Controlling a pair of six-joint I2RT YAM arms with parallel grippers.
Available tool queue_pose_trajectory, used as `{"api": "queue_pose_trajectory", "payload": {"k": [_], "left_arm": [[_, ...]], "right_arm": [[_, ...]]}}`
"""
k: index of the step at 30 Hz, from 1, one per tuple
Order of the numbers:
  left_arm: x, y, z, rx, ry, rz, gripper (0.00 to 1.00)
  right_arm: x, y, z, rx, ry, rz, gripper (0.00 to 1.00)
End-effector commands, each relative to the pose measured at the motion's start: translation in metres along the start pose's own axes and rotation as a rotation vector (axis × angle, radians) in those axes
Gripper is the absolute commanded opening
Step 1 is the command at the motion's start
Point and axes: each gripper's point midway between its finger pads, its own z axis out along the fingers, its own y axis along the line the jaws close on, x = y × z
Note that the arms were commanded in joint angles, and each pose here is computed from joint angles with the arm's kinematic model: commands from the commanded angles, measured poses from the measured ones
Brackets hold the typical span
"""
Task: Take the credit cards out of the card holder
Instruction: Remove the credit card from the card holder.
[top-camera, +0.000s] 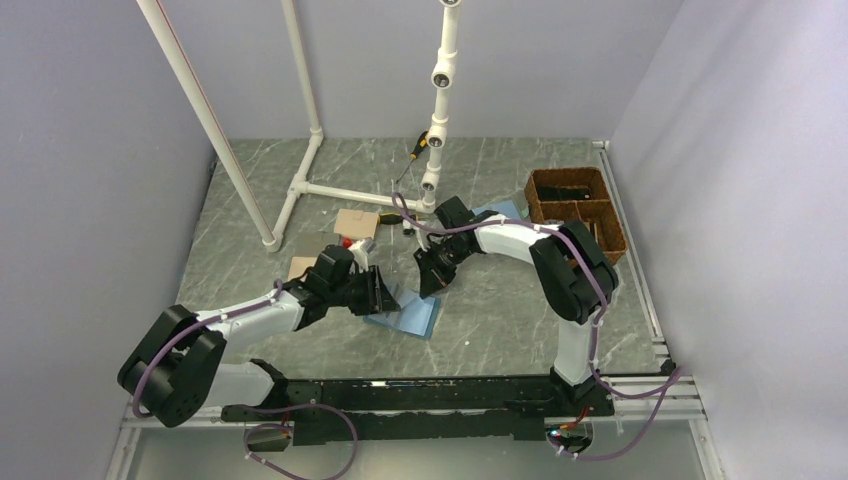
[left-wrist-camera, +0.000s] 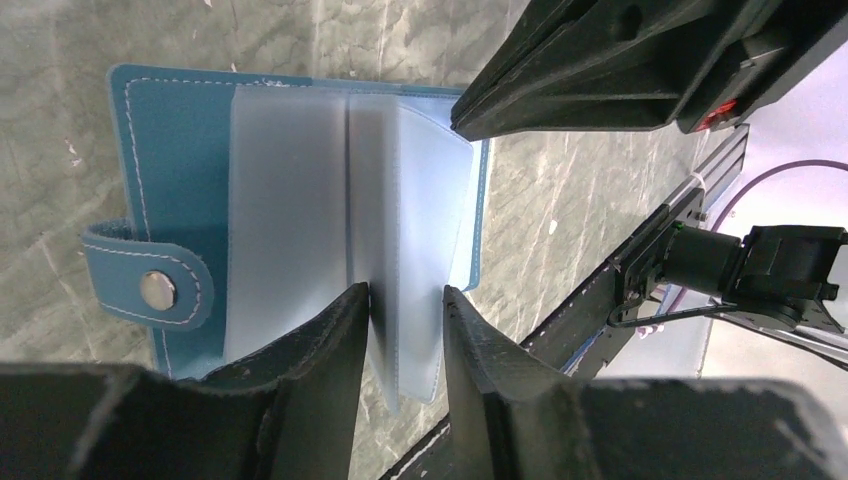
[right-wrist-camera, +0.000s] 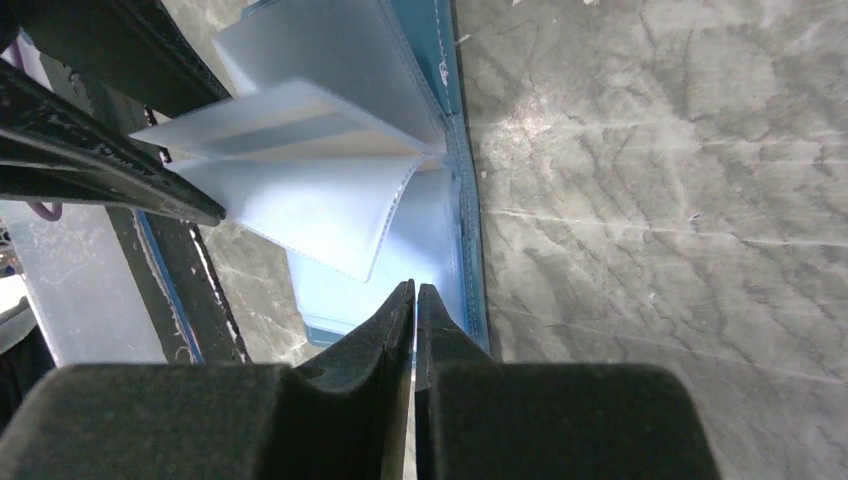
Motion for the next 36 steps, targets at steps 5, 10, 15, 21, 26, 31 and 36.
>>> {"api": "queue_pose_trajectory", "payload": {"k": [5,10,15,21,26,31,36], "left_arm": [[-0.007,-0.012,0.001,0.077,-0.018,-0.002,0.36],[-0.007,-0.017,0.006,0.112,-0.002,-0.013,0.35],[-0.006,-0.018,0.010,0.124,0.010,-0.023,0.35],[-0.006,-0.015,0.013,0.107,0.023,-0.029,0.37],[-0.006,-0.014,0.011,0.099,0.019,-0.024,0.44],[-0.007,-0.008,0.006,0.063,-0.002,-0.019,0.49],[-0.010,-0.003,0.004,0.057,-0.015,-0.029,0.48]], "right_arm": [[-0.036,0.035,-0.029,-0.097,-0.089,-0.161,0.10],[-0.041,0.054,-0.029,-0.187,-0.122,-0.143,0.12],[-0.044,0.038,-0.016,-0.087,-0.123,-0.081,0.12],[-0.029,0.027,0.013,-0.004,-0.051,-0.060,0.12],[-0.019,0.028,0.028,0.020,0.017,-0.087,0.12],[-0.017,0.023,0.028,0.045,0.033,-0.107,0.12],[-0.014,0.016,0.026,0.070,0.060,-0.125,0.12]]}}
